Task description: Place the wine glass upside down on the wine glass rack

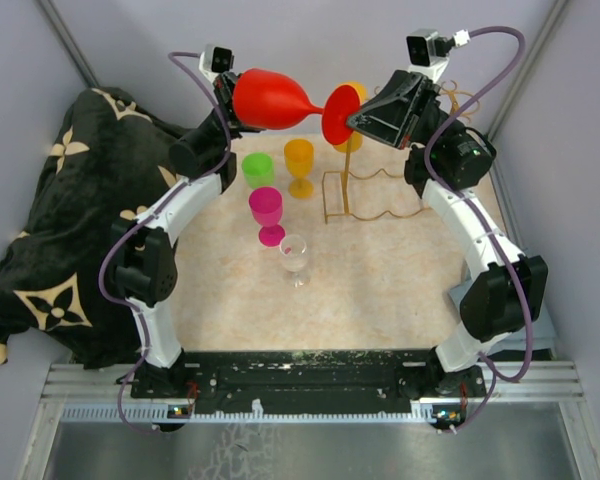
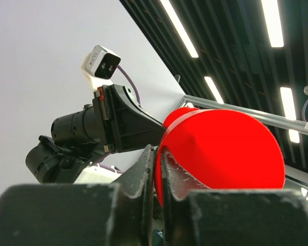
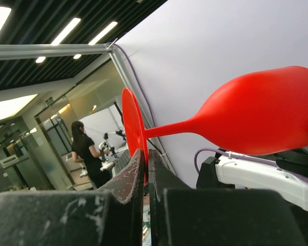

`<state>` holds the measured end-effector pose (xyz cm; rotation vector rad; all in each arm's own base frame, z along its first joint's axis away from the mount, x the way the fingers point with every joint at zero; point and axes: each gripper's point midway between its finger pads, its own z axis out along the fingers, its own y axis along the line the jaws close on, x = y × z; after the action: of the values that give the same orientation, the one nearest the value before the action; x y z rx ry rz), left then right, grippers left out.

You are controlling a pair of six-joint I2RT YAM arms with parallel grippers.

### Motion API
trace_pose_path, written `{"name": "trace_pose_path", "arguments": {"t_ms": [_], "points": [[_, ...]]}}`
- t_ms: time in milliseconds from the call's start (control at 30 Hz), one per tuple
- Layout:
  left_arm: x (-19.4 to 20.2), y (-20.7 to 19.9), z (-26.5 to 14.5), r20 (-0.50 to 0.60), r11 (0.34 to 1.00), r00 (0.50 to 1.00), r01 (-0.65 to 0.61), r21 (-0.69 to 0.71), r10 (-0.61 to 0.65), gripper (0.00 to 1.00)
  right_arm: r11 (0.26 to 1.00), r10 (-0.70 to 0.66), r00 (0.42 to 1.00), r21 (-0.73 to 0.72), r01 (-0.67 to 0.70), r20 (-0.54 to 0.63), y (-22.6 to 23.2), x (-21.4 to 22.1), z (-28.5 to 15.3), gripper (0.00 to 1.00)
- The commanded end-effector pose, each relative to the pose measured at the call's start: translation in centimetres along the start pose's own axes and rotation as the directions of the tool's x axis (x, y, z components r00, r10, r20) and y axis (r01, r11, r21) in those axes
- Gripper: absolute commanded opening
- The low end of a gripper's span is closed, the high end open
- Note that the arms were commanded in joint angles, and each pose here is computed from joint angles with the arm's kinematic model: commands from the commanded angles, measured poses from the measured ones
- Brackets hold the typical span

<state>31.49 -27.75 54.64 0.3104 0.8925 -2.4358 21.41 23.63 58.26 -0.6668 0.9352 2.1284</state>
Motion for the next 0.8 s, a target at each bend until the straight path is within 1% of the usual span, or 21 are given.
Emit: {"name": "trace_pose_path", "arguments": {"t_ms": [0, 133, 400, 600, 767], "points": [[1.6, -3.4, -1.1, -0.066, 0.992, 0.998, -0.013, 0.129, 0.021, 0.21, 0.993, -0.106, 0.994, -0.057, 0.106, 0.005, 2.3, -0.2, 0.5, 0.0], [0.2, -3.2, -2.6, -0.027, 0.994, 0.998, -0.054, 0.09, 0.057, 0.31, 0.99, -0.136, 0.991, -0.023, 0.136, 0.011, 2.1, -0.7, 0.2, 0.0], [-2.7, -3.6, -6.7, 0.054, 0.993, 0.991, -0.122, 0.006, 0.122, 0.32, 0.973, -0.212, 0.975, 0.111, 0.204, 0.069, 1.4, -3.9, -2.6, 0.0], [-2.7, -3.3, -7.4, 0.034, 0.987, 0.987, -0.153, -0.042, 0.154, 0.32, 0.931, -0.277, 0.956, 0.274, 0.243, 0.094, -0.7, -6.7, -5.0, 0.0], [-2.4, -3.0, -7.6, -0.006, 0.975, 0.98, -0.197, -0.102, 0.198, 0.33, 0.856, -0.352, 0.931, 0.438, 0.276, 0.1, -2.7, -9.6, -7.7, 0.0]]}}
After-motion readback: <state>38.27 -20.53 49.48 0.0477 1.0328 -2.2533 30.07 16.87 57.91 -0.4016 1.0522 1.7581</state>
